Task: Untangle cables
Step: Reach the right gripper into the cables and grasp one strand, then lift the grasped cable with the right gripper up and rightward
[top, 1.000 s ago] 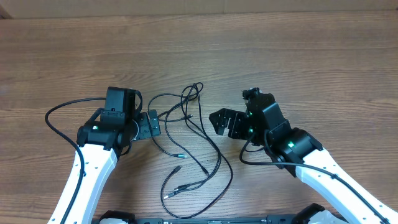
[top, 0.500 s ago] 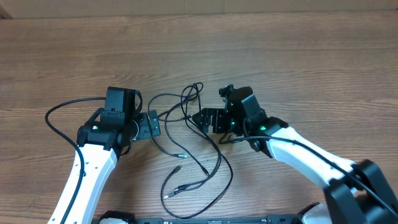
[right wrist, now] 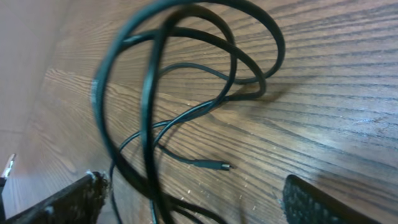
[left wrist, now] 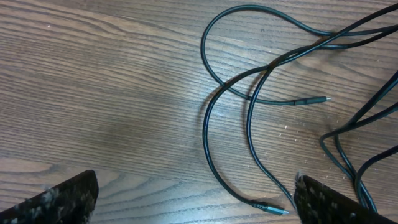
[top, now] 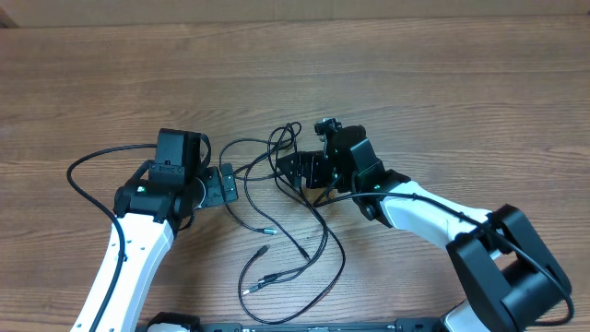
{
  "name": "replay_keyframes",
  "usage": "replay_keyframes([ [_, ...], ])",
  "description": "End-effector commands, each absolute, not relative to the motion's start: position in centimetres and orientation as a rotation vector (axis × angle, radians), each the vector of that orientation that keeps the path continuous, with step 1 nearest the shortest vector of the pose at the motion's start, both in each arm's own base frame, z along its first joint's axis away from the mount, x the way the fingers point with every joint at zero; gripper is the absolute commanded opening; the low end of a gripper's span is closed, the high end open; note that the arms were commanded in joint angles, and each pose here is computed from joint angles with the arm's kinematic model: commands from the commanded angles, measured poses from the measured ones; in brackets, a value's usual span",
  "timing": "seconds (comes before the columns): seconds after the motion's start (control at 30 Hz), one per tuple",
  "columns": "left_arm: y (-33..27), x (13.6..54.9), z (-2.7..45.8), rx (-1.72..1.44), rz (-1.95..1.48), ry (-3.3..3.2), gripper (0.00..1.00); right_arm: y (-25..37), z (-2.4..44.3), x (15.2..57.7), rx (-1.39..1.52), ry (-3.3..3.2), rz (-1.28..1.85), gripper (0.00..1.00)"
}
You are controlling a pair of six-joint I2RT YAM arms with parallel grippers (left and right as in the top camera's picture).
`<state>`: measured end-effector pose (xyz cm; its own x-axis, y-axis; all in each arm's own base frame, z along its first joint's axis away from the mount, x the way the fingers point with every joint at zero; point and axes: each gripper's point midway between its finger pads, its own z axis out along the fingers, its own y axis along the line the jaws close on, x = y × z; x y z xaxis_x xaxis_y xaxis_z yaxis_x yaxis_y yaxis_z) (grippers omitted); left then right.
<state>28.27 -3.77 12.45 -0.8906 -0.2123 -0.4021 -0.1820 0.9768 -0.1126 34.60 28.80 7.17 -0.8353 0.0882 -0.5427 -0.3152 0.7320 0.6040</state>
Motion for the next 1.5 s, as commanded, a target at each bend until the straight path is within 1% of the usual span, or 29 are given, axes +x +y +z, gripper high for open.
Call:
replay_keyframes([
  [0.0,-3.9,28.8,13.1,-0.248,-0.108,2.687,1.00,29.0,6.6,35.3,-0.192,2.364,0.949,0.83],
  [0.07,-3.9,28.8,13.1,-0.248,-0.108,2.687,1.00,29.1,6.2,35.4,-0.192,2.362,0.949,0.72],
  [0.1,-3.9,28.7,13.1,-0.248,-0.108,2.688,1.00,29.1,6.1,35.5,-0.192,2.360,0.950,0.65],
  [0.13,-3.9,28.7,13.1,-0.248,-0.108,2.688,1.00,29.2,6.0,35.6,-0.193,2.356,0.951,0.54],
  [0.17,-3.9,28.7,13.1,-0.248,-0.108,2.688,1.00,29.2,6.1,35.6,-0.194,2.351,0.953,0.46],
  [0.2,-3.9,28.8,13.1,-0.248,-0.108,2.687,1.00,29.2,6.2,35.7,-0.195,2.346,0.955,0.34],
  [0.23,-3.9,28.7,13.1,-0.248,-0.108,2.688,1.00,29.3,6.3,35.8,-0.196,2.338,0.958,0.25],
  [0.27,-3.9,28.8,13.1,-0.248,-0.108,2.687,1.00,29.4,6.4,35.8,-0.197,2.332,0.961,0.12],
  [0.3,-3.9,28.7,13.1,-0.248,-0.108,2.688,1.00,29.4,6.4,35.8,-0.197,2.332,0.961,0.04],
  [0.57,-3.9,28.7,13.1,-0.248,-0.108,2.688,1.00,29.7,6.6,34.2,-0.236,2.386,1.031,0.04],
  [0.63,-3.9,28.8,13.1,-0.248,-0.108,2.687,1.00,29.4,7.3,33.8,-0.240,2.390,1.025,0.04],
  [0.77,-3.9,28.8,13.1,-0.248,-0.108,2.687,1.00,28.9,10.8,33.0,-0.301,2.337,1.007,0.04],
  [0.87,-3.9,28.7,13.1,-0.248,-0.108,2.688,1.00,27.3,14.8,32.2,-0.285,2.285,0.953,0.04],
  [1.0,-3.9,28.7,13.1,-0.248,-0.108,2.688,1.00,26.1,19.8,30.7,-0.308,2.182,0.958,0.04],
  [1.03,-3.9,28.7,13.1,-0.248,-0.108,2.688,1.00,25.7,21.5,30.1,-0.312,2.140,0.969,0.04],
  [1.07,-3.9,28.7,13.1,-0.248,-0.108,2.688,1.00,25.2,24.2,29.4,-0.316,2.063,0.984,0.04],
  [1.33,-3.9,28.7,13.1,-0.248,-0.108,2.688,1.00,21.0,37.4,26.1,-0.253,1.679,0.975,0.04],
  [1.47,-3.9,28.8,13.1,-0.248,-0.108,2.687,0.99,19.0,42.5,25.1,-0.206,1.541,0.937,0.04],
])
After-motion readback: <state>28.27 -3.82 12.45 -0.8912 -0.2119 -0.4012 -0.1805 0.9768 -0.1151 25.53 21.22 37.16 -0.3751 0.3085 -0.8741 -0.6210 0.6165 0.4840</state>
